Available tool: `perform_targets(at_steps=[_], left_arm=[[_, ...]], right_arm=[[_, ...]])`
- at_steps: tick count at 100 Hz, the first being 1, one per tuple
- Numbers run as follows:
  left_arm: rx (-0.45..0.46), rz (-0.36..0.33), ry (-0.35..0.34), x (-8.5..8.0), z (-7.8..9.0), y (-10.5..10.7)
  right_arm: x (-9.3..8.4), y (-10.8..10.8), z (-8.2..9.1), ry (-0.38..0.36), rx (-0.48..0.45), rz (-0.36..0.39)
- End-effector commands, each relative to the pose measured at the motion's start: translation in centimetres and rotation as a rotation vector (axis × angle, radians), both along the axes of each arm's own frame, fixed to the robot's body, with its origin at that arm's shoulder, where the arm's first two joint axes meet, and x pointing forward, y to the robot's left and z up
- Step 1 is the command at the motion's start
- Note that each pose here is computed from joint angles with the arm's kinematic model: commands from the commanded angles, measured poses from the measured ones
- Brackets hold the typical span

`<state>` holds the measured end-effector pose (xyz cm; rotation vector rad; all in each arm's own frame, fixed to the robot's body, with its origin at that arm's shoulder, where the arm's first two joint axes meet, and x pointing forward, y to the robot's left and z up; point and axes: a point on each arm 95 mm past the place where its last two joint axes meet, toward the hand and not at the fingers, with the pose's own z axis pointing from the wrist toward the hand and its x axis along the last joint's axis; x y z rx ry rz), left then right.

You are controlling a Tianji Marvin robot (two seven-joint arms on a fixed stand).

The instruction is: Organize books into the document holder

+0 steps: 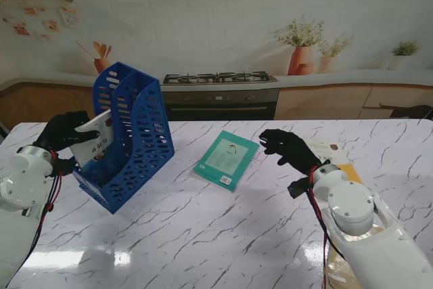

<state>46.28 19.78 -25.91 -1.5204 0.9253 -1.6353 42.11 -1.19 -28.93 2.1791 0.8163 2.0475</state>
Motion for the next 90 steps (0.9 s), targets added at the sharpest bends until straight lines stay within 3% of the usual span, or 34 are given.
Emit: perform_targets(at_steps=[1, 67, 90], left_arm=[[-0.022, -0.017, 0.03, -0.4, -0.8, -0.6], [0.011, 0.008, 0.061, -1.5, -0.2, -0.5], [0.017, 0.015, 0.044, -1.8, 0.4, -0.6]], right_arm=[[-0.3, 0.3, -0.3, 0.005, 0.01, 0.005], [-0.4, 0.3, -0.5, 0.012, 0.016, 0.011], [-0.4, 0.2, -0.6, 0.011, 0.018, 0.011]])
